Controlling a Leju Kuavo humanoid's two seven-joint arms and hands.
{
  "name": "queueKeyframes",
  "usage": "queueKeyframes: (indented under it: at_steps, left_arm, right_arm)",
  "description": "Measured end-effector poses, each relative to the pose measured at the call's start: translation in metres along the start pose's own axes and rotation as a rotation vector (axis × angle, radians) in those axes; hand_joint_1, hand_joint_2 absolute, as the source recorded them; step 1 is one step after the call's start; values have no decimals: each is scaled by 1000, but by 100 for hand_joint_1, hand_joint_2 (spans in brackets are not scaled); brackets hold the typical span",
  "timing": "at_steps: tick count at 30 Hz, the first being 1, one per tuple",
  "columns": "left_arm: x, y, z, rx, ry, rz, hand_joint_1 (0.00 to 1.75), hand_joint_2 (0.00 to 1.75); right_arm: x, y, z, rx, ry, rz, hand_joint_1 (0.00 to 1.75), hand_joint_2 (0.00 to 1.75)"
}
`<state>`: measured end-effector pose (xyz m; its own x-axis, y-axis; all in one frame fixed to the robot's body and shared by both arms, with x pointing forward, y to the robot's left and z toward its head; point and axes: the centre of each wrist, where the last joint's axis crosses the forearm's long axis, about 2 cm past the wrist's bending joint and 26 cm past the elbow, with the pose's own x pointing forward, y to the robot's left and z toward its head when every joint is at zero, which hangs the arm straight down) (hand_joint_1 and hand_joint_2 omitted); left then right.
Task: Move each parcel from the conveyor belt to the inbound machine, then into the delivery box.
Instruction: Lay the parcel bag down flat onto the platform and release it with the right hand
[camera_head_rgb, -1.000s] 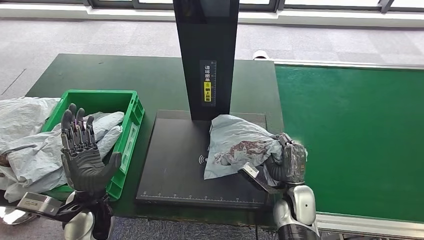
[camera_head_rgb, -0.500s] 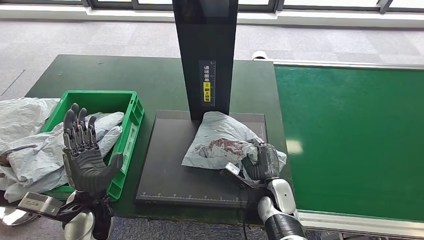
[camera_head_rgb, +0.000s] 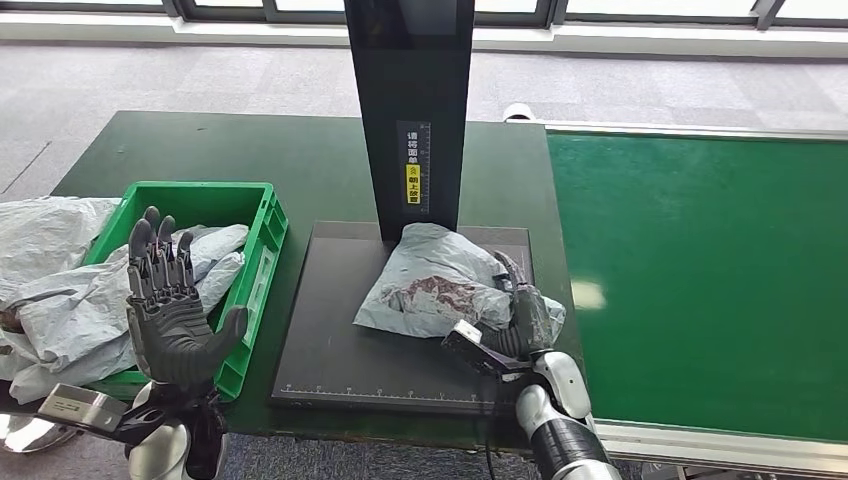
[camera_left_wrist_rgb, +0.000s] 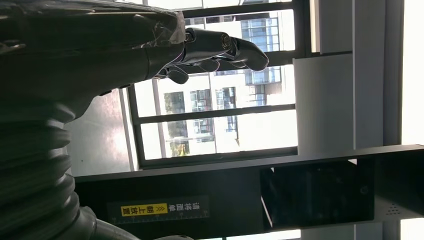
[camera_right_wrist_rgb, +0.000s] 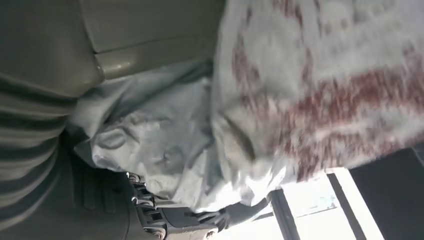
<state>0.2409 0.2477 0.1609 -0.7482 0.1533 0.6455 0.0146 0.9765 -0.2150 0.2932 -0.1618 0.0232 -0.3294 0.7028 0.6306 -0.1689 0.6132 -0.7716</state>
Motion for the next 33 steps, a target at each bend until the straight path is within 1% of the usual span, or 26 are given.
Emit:
queueKeyframes:
  at_steps: [3, 9, 13, 16, 21, 24, 33]
  left_arm:
    - [0, 0, 0, 2, 0, -4, 0, 175]
    - [0, 0, 0, 7, 1, -12, 0, 175]
    - [0, 1, 0, 9, 1, -21, 0, 175]
    - [0, 1, 0, 12, 3, -28, 0, 175]
    - [-1, 1, 1, 17, 7, -37, 0, 175]
    - [-3, -1, 1, 22, 12, -58, 0, 175]
    - [-13, -18, -3, -20, 26, -100, 0, 175]
  right_arm:
    - [-2, 0, 1, -13, -34, -92, 0, 0]
    - [-5, -3, 3, -67, -39, -136, 0, 0]
    - [-7, -7, 8, -206, -29, -98, 0, 175]
    - [-7, -13, 12, -327, -12, -73, 0, 175]
    - [-6, -21, 14, -416, -8, -70, 0, 175]
    - [-3, -27, 16, -502, -5, -64, 0, 175]
    - [11, -64, 25, -724, -73, -29, 0, 175]
